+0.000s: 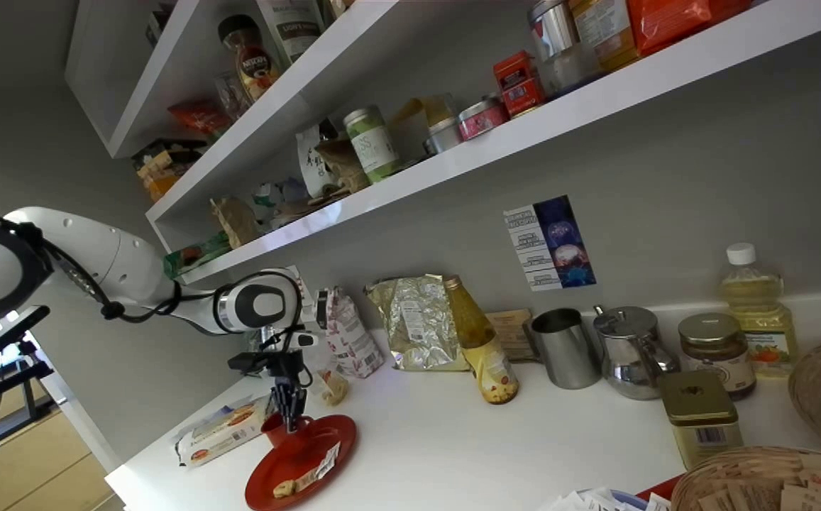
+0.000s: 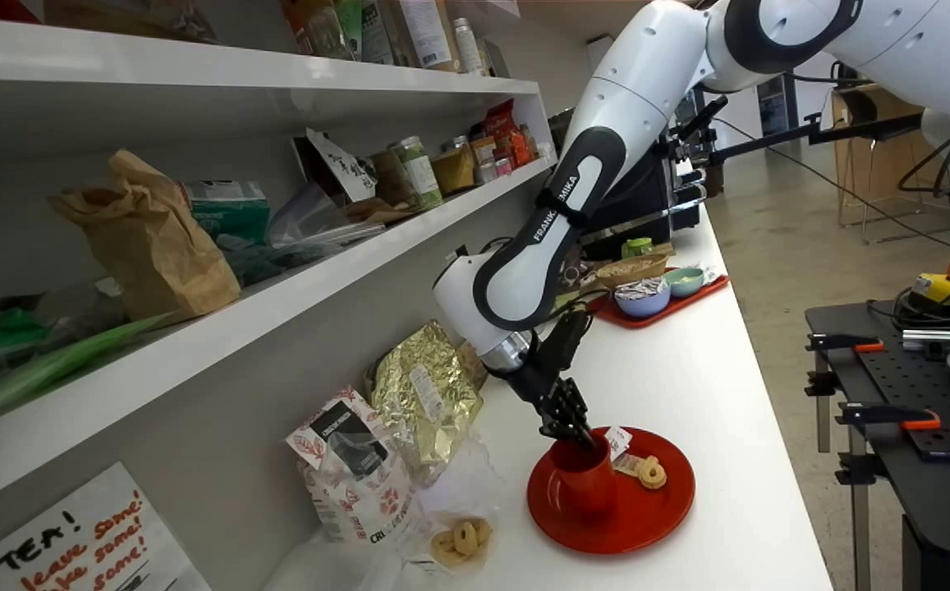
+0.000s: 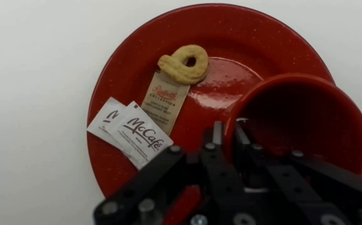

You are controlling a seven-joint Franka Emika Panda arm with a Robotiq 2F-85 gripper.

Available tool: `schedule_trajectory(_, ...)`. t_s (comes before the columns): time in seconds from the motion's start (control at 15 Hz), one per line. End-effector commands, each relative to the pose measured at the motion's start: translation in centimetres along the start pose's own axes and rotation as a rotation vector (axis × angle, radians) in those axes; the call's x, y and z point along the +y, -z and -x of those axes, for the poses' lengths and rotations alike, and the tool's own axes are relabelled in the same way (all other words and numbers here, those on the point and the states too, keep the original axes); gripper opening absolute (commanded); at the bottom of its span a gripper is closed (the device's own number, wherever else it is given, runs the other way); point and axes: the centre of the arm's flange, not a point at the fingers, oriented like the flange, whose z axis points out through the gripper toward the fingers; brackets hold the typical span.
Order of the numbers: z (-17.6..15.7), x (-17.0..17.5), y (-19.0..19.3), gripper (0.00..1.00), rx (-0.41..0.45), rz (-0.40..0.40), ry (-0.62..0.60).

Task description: Put the cup on the plate

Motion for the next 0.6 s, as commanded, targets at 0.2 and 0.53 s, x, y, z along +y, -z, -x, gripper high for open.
schedule_trajectory(0.2,-1.8,0.5,-1.2,0.02,-0.034,-0.009,-0.008)
schedule_trajectory(0.53,-2.4,1.2,-2.1,0.02,-0.051,-0.008,-0.007)
